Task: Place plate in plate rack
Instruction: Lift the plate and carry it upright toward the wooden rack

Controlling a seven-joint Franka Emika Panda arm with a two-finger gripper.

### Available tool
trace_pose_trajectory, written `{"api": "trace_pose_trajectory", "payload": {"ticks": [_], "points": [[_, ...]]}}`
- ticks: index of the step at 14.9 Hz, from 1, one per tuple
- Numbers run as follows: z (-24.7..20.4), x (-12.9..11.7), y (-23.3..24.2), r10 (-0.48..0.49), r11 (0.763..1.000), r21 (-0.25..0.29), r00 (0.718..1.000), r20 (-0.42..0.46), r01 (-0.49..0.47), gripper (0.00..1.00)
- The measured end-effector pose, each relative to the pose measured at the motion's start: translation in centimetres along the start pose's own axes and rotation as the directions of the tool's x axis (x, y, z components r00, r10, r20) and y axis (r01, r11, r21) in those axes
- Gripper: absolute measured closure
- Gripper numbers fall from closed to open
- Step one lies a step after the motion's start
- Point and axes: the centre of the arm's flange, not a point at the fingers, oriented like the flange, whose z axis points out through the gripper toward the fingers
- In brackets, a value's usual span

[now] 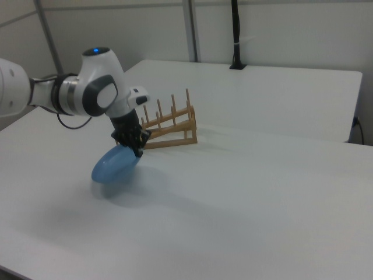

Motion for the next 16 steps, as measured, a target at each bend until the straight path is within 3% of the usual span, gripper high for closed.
{"api": "trace_pose_trajectory", "payload": {"ticks": [7, 11, 16], "points": [[-11.6, 1.4, 0.2, 0.029, 0.999, -0.021, 0.989, -0.147, -0.033, 0.95], [-16.8, 2.9, -1.7, 0.061, 0.983, -0.155, 0.964, -0.258, -0.103, 0.95], [-16.9, 4.2, -8.1, 0.091, 0.926, -0.297, 0.903, -0.42, -0.232, 0.95]]}}
